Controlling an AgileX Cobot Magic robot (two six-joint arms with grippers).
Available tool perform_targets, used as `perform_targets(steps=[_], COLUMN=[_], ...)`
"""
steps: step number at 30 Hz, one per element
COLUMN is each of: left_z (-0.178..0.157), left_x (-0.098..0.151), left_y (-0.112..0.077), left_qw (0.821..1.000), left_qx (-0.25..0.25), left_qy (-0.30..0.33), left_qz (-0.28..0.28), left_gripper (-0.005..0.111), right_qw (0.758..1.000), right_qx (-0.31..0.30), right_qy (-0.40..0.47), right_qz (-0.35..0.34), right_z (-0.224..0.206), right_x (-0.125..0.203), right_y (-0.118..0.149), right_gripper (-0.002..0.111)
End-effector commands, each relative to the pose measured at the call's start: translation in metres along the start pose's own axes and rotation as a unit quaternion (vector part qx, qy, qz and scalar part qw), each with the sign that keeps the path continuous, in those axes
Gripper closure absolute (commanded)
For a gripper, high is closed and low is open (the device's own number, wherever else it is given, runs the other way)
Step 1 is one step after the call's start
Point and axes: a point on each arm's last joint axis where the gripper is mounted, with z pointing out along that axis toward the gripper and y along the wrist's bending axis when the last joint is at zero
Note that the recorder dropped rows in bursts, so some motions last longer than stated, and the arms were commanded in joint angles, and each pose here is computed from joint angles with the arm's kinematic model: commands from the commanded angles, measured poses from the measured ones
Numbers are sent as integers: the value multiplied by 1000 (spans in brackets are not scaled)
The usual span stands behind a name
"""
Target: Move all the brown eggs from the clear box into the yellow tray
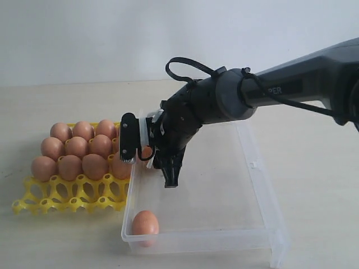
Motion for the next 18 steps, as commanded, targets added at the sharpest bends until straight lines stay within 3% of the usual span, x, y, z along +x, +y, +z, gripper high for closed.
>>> perform_targets(steps=[1,3,7,11,13,18], left_z=[-1,-1,-1,-1,-1,-1], left_x=[-2,-2,-2,-2,-2,-2], left_y=[0,0,0,0,0,0], left_qw=[1000,1000,1000,1000,1000,1000], left_qx=[-1,-1,-1,-1,-1,-1], left_qy=[-9,-9,-9,-9,-9,-9], left_qz=[-2,-2,-2,-2,-2,-2], left_gripper=[107,107,107,107,107,107], right_qw=[1000,998,976,922,890,852], right_qx=[21,48,114,168,162,92], right_qy=[-13,-36,-133,-272,-335,-414], right_qz=[3,19,131,217,265,306], right_z=[-18,-41,-86,-113,-116,-98], right_x=[-3,-8,-15,-29,-38,-63], right_y=[-11,-19,-24,-12,-4,19], right_gripper=[108,108,108,108,108,108])
